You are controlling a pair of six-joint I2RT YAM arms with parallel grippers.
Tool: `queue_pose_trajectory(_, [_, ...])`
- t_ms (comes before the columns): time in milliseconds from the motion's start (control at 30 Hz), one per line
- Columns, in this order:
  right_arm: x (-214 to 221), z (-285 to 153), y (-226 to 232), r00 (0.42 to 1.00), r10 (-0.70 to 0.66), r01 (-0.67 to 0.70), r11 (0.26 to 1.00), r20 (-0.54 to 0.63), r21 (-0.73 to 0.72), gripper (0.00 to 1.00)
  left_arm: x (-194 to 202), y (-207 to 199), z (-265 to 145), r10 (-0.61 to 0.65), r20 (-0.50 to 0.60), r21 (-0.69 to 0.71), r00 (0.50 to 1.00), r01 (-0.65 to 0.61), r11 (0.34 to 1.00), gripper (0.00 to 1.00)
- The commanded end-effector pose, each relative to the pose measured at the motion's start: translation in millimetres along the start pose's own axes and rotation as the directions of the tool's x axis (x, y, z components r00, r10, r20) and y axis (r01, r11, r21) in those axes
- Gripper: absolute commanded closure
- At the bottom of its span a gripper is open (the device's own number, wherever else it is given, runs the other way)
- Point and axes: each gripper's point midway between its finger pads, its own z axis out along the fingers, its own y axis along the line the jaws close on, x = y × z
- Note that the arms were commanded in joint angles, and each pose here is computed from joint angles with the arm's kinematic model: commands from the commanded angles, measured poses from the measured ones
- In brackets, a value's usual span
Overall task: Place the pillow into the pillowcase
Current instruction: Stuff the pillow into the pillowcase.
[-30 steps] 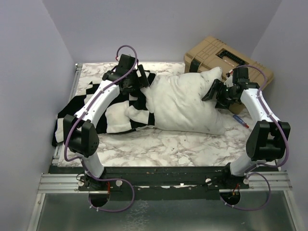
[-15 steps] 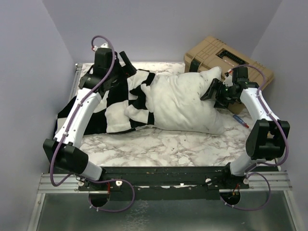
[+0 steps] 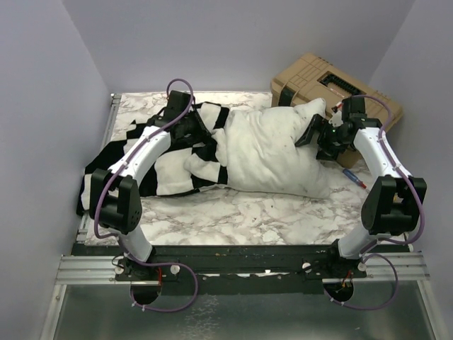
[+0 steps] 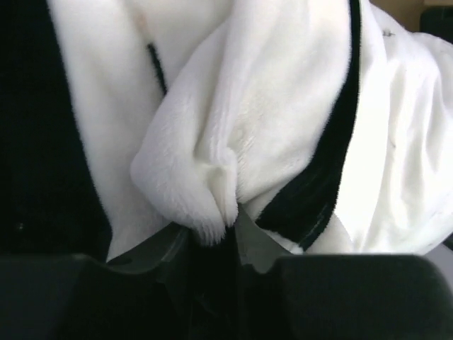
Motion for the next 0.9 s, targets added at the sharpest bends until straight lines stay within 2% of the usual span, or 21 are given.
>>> queue_pose_trajectory(0, [-26,-10,-16,0.994,0.006,-0.017,0.994,0.105,0.106,0.0,-6,-42,9,0.01,-0.005,0.12,1.0,-0.01,0.993,0.93])
queue_pose_trajectory(33, [-27,-14,-20,0.993,0.01,-0.025,0.992,0.12,0.124,0.0,-10,-49,7,0.025,0.008,0.133,1.0,-0.026,0.991,0.99])
queue_pose_trajectory(167, [-34,-25,-23,0.984,0.012,-0.029,0.995,0.177,0.093,0.0,-36,-83,-21,0.06,0.096,0.205,0.994,-0.079,0.976,1.0])
queue_pose_trajectory(267, [-30,-7,-1,0.995,-0.006,0.014,0.996,0.1,-0.086,0.01,-42,-117,-45,0.09,0.135,0.285,0.987,-0.125,0.95,1.0])
queue_pose_trajectory(300, [-29,0,9,0.997,-0.011,0.023,0.987,0.076,-0.16,0.04,-39,-133,-52,0.117,0.139,0.32,0.983,-0.157,0.934,1.0])
queue_pose_trajectory(367, [-28,10,31,0.999,-0.011,0.024,0.956,0.046,-0.291,0.18,-26,-164,-60,0.156,0.117,0.396,0.981,-0.19,0.898,1.0])
queue_pose_trajectory(400, [-29,12,42,0.999,-0.018,0.03,0.937,0.037,-0.348,0.31,-18,-180,-62,0.167,0.101,0.431,0.981,-0.194,0.881,1.0])
queue_pose_trajectory(500, [-22,16,71,0.999,-0.042,0.034,0.882,-0.006,-0.47,0.81,12,-231,-60,0.223,0.046,0.535,0.974,-0.213,0.817,1.0])
queue_pose_trajectory(567, [-16,12,89,0.999,-0.037,0.021,0.846,-0.019,-0.533,0.99,27,-264,-63,0.236,0.038,0.585,0.971,-0.213,0.783,1.0])
queue_pose_trajectory(733, [6,-12,133,0.998,-0.041,-0.004,0.727,-0.049,-0.687,1.0,58,-354,-91,0.247,0.055,0.739,0.967,-0.206,0.642,1.0])
queue_pose_trajectory(867, [23,-30,163,0.997,-0.011,-0.056,0.63,-0.081,-0.775,1.0,88,-401,-109,0.215,0.009,0.837,0.977,-0.125,0.532,1.0])
